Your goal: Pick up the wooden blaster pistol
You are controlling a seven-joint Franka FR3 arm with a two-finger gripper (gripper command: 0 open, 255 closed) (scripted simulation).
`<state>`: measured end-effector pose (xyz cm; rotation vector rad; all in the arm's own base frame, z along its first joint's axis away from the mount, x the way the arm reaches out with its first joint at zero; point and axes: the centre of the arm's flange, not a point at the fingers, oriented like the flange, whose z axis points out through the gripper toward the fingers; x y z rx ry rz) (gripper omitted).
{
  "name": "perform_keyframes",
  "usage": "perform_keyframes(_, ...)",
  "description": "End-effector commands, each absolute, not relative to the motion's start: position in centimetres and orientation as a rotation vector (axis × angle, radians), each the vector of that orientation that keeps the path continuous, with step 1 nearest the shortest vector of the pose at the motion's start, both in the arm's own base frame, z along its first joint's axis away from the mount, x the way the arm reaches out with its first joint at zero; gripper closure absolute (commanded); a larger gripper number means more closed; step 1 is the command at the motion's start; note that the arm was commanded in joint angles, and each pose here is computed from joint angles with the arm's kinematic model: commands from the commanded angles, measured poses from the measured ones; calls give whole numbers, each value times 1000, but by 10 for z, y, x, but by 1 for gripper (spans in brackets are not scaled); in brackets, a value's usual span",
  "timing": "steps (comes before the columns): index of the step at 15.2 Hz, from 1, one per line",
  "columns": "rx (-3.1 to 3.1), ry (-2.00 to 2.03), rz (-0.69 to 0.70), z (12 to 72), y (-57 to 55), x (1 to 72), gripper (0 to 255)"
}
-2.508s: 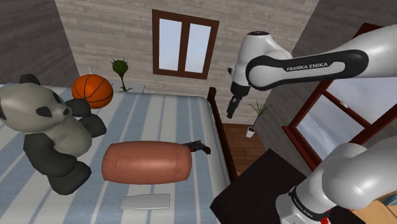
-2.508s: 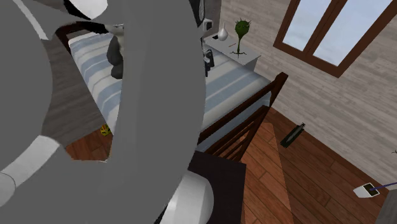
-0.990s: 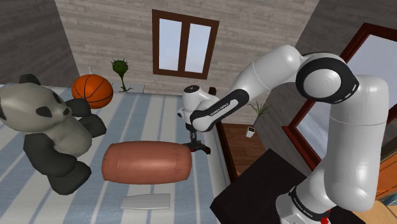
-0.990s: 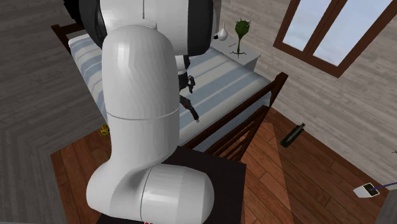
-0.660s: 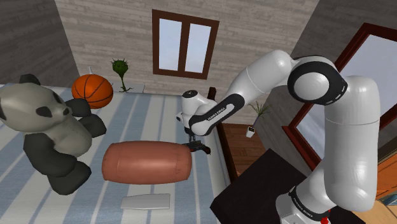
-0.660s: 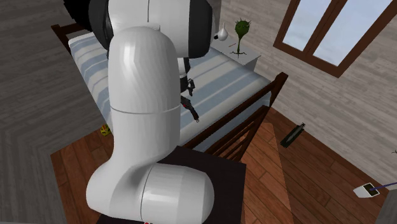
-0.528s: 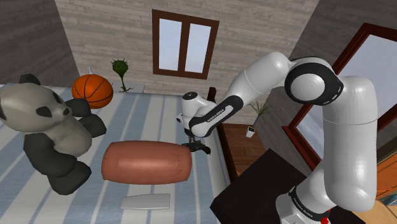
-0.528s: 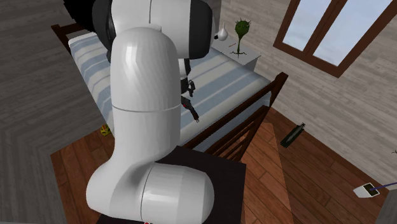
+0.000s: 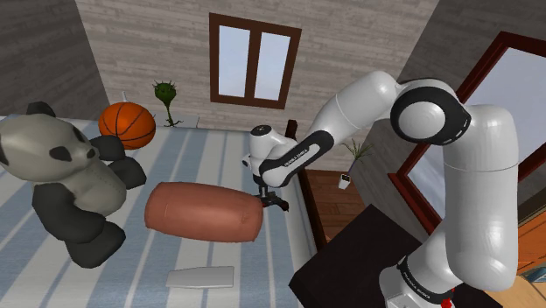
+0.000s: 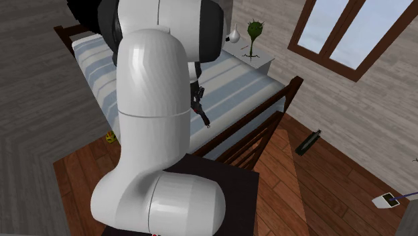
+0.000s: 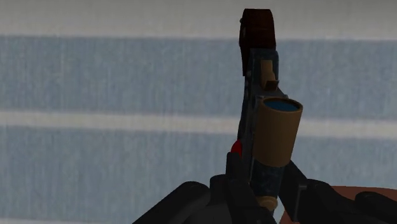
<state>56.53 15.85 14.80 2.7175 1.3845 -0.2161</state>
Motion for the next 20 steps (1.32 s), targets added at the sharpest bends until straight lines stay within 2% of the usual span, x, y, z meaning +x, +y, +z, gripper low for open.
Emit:
perform_keyframes(1,2716,1403,-234,139,166,560,255)
perform_keyframes(20,2716,1404,-233,222,162,558,255)
